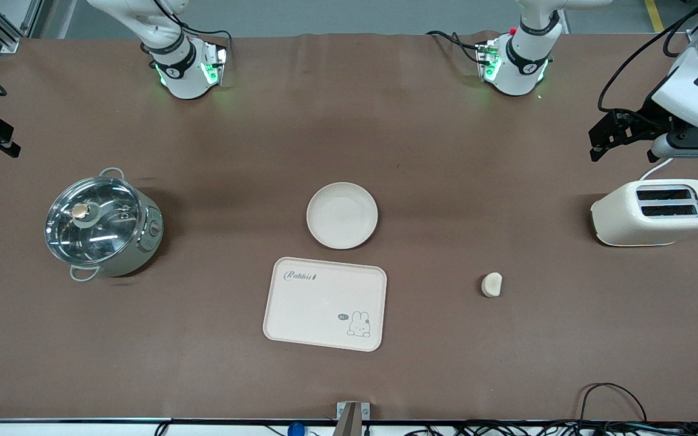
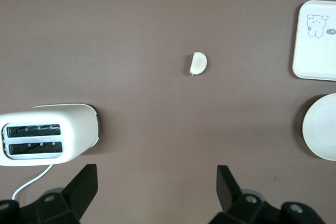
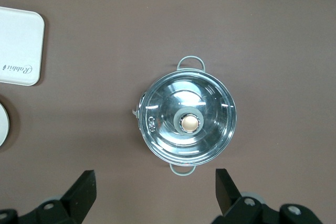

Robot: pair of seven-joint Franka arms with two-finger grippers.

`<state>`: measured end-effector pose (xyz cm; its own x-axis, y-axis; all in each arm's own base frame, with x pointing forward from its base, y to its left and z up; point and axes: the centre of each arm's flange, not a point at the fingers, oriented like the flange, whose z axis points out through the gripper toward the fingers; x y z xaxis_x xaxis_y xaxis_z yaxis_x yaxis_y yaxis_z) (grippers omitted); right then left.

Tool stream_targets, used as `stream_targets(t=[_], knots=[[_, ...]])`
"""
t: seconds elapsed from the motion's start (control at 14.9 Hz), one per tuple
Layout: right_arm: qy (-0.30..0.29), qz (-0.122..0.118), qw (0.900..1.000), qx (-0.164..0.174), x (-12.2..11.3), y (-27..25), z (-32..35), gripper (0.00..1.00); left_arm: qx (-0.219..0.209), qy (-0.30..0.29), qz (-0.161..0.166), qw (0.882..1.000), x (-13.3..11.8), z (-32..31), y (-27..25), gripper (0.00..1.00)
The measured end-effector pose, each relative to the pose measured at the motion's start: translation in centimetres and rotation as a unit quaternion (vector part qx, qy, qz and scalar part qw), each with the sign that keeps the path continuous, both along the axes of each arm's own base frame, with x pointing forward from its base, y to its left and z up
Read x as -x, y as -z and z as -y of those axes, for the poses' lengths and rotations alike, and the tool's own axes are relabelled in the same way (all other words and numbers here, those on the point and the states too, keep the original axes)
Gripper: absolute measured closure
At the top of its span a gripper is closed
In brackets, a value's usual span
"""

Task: Place bun in plate and plate on tray
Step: 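Reach the right gripper to the plate rim while the left gripper reaches the bun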

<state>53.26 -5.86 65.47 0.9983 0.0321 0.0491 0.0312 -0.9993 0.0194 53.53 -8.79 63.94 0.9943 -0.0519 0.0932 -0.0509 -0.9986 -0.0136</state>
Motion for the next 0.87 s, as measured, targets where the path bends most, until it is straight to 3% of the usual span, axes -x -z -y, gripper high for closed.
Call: stream_targets(t=[0.47,0.67,0.87], knots=[[-0.001,-0.003,1.000,-0.005,-0.2,0.4,-0.1,0.00,-0.003,0.007,-0.028,1.000,-0.7,0.4,1.9,0.00],[-0.010,-0.007,0.999,-0.036,-1.3,1.8,-1.6,0.00,-0.003,0.014,-0.061,0.998,-4.8,1.3,9.7,0.00],[-0.006,-0.005,0.999,-0.051,-3.4,4.9,-5.7,0.00,0.007,0.023,-0.075,0.997,-10.2,2.6,22.4,0.00]])
